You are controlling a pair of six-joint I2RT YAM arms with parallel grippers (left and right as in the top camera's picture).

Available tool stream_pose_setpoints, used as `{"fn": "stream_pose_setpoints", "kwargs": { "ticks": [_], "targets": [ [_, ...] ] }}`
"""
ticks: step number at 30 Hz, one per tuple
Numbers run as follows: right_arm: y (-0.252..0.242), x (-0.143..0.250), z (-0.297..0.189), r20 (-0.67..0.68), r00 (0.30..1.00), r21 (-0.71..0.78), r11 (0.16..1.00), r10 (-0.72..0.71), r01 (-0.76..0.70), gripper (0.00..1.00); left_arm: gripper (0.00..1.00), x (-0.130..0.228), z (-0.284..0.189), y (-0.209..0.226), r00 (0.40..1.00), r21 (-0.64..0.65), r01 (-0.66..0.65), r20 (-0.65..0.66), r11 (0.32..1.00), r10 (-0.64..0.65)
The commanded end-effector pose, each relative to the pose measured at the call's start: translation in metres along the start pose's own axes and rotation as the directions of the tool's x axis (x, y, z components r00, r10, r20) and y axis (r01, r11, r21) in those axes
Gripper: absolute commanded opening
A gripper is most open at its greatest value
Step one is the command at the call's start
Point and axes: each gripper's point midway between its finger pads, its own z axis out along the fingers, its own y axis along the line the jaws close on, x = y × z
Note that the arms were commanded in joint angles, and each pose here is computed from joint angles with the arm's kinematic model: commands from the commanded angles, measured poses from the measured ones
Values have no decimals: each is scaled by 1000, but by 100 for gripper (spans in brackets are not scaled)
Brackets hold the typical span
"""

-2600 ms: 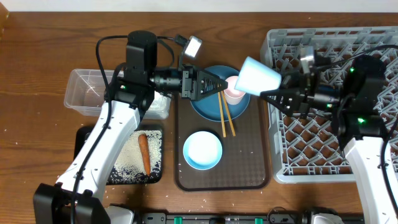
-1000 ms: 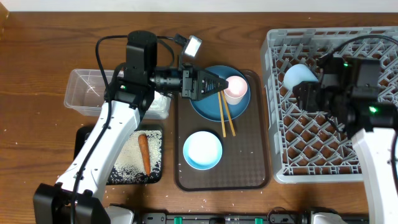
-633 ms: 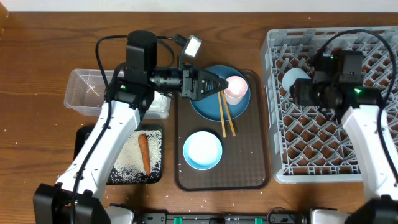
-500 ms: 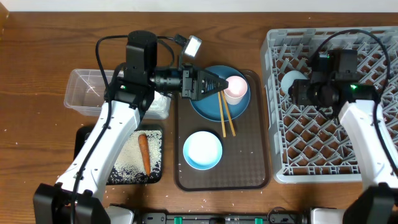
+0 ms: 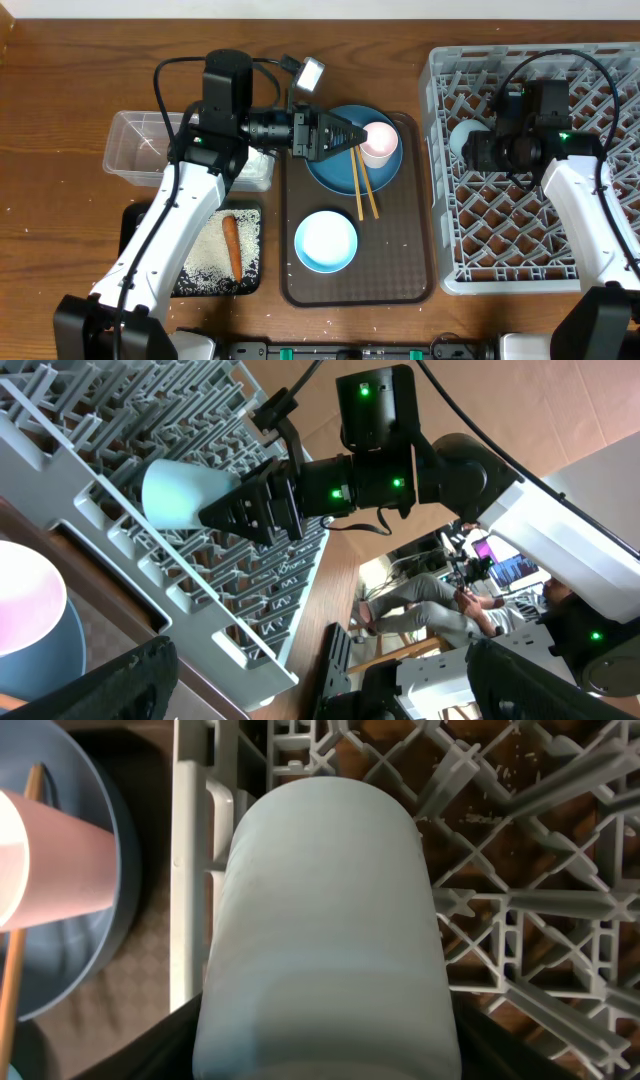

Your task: Sort waste into correct bins and load items into the dishwasher rack

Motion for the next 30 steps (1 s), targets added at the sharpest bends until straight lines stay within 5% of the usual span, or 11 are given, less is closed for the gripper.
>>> {"fn": "stream_pose_setpoints", "kwargs": {
  "ticks": [1, 4, 17, 22, 30],
  "targets": [
    [4, -3, -3, 7, 1000, -2, 1000, -28, 28, 71, 94, -2, -1, -4, 1000, 4, -28, 3, 1000, 28],
    [4, -3, -3, 8, 1000, -2, 1000, -27, 27, 82, 94, -2, -1, -4, 1000, 4, -28, 3, 1000, 28],
    [12, -17, -8, 56, 998, -43, 998, -34, 37, 84, 94, -2, -1, -4, 1000, 4, -29, 3, 1000, 29],
    [15, -16, -8, 56, 998, -58, 998, -34, 37, 99, 94, -2, -1, -4, 1000, 4, -28, 3, 1000, 28],
    [15, -12, -7, 40, 999, -59, 998, -31, 34, 99, 94, -2, -1, -4, 1000, 4, -28, 3, 1000, 28]
  ]
}}
